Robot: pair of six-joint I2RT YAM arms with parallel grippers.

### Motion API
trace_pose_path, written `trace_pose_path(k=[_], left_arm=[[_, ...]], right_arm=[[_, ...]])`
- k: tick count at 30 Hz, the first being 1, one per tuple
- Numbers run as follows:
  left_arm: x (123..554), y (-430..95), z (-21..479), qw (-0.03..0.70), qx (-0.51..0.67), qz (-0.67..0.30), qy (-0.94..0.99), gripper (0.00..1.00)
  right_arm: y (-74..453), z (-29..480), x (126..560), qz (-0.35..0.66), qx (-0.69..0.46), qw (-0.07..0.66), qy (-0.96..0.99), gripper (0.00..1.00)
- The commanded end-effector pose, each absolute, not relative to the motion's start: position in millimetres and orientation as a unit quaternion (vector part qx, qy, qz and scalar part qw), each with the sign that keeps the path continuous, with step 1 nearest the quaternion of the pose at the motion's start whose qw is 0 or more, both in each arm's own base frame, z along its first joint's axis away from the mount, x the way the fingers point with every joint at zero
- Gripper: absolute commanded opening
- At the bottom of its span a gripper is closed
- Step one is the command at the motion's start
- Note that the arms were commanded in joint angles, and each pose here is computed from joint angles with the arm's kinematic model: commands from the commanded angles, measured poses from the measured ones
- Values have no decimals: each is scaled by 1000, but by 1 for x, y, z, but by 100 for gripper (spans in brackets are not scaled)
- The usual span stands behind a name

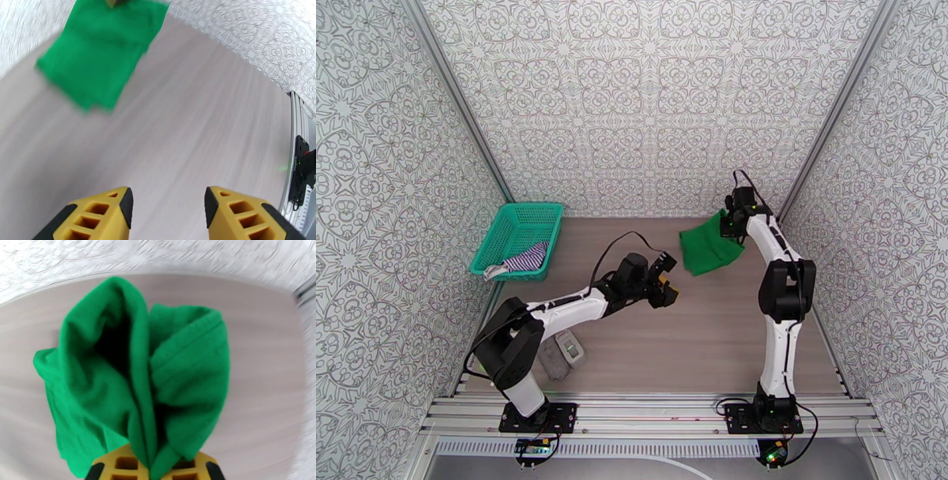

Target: Fold and stack the mixed laundry pile

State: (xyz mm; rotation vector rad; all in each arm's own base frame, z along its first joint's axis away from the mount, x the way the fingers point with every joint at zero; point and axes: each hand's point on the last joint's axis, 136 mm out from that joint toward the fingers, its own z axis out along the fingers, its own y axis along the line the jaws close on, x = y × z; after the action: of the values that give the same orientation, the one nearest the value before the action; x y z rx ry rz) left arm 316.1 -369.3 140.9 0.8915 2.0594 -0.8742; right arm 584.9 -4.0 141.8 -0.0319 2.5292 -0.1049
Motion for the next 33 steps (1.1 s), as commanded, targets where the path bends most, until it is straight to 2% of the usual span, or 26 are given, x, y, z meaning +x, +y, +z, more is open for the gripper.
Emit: trace_pose_path(k=[1, 13, 20, 21, 23, 25, 29, 33], left_arm=[[314, -362, 145, 357, 315, -353, 805, 52], [321, -349, 145, 346, 275, -350, 826, 50], [327, -342, 139, 337, 255, -345, 838, 50], [327, -343, 138, 335, 253, -346, 839, 50], [328, -345, 135, 329, 251, -348, 841, 51], [330, -346, 133, 325, 247, -347, 844, 51], [332, -348, 132, 324, 241, -351, 845, 51], [333, -344, 135, 330, 232, -348, 846, 51]], right_arm=[[-57, 131, 591, -149, -50, 262, 952, 0], [-169, 137, 621, -263, 6, 297, 918, 0], [-200, 146, 642, -328, -1, 324, 887, 0], [-203, 146, 644, -339, -3, 324, 883, 9], [-211, 148, 648, -365, 4, 325, 872, 39], [-220, 157, 647, -393, 21, 328, 859, 50], [-226, 181, 644, -413, 49, 347, 841, 57], [-220, 196, 640, -394, 64, 363, 842, 59]])
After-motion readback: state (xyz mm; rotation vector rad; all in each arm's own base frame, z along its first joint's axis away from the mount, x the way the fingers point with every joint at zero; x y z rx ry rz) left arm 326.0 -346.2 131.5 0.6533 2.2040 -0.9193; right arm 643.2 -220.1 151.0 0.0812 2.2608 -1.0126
